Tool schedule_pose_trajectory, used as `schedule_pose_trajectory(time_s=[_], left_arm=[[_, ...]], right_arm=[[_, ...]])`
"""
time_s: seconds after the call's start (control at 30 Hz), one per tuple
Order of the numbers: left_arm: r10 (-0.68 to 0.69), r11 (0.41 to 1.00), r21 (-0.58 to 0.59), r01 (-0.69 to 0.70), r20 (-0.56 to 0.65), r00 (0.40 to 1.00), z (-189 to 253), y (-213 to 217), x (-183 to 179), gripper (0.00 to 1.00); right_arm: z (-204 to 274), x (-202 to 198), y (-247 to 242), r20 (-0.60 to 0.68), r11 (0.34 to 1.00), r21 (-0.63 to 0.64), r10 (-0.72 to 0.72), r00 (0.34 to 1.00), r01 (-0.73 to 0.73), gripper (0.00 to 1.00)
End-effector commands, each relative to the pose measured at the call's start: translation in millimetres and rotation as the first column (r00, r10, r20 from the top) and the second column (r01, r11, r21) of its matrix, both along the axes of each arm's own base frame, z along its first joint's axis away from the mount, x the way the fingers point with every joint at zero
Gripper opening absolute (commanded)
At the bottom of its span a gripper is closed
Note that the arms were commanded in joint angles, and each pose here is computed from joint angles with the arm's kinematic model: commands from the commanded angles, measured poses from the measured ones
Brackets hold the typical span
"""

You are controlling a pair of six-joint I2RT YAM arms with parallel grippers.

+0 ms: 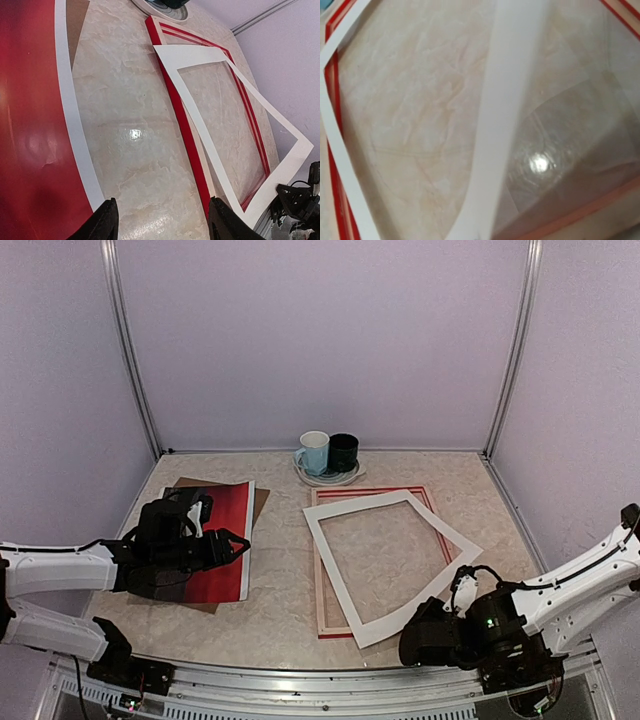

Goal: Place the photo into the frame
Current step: Place the mat board on the frame body.

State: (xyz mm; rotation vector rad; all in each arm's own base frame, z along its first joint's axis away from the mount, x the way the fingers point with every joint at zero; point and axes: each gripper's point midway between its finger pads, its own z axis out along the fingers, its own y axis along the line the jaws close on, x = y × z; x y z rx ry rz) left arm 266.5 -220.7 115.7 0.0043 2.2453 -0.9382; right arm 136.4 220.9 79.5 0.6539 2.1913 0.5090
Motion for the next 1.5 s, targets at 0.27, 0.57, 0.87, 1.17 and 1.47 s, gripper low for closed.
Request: schedule_pose_trajectory(time_s=[0.27,0.57,0.87,1.17,1.47], left_arm=[[-0.03,0.999,-0.026,0.031,0.036,0.999,9.6,-10.5,1.6,0.61],[-0.031,0.999,-0.031,0.032,0.03,0.999,11.9,-20.4,1.2,0.61],[-0.052,0.998,-0.029,0.053,0.044,0.998,22.9,-44.0,7.8,0.61],[-0.079,0.997,-0.018,0.08,0.045,0.996,25.4,-74.7,33.2,0.65],[-0.104,0.994,-0.018,0.104,-0.016,0.994,0.2,-95.7,46.0,0.65]], right_arm=[[5.8,17.4,-12.9,-0.1,0.84,0.368,-0.391,0.915,0.399,0.04],[34.3,17.4,19.7,-0.071,0.934,0.274,-0.219,0.973,0.23,0.53],[56.5,19.0,62.6,-0.083,0.982,0.18,0.07,0.994,-0.054,0.77],[100.8,32.9,140.8,0.036,0.887,0.139,0.439,0.898,-0.439,0.85],[117.8,20.7,178.1,0.052,0.765,0.068,0.638,0.768,-0.64,0.89]])
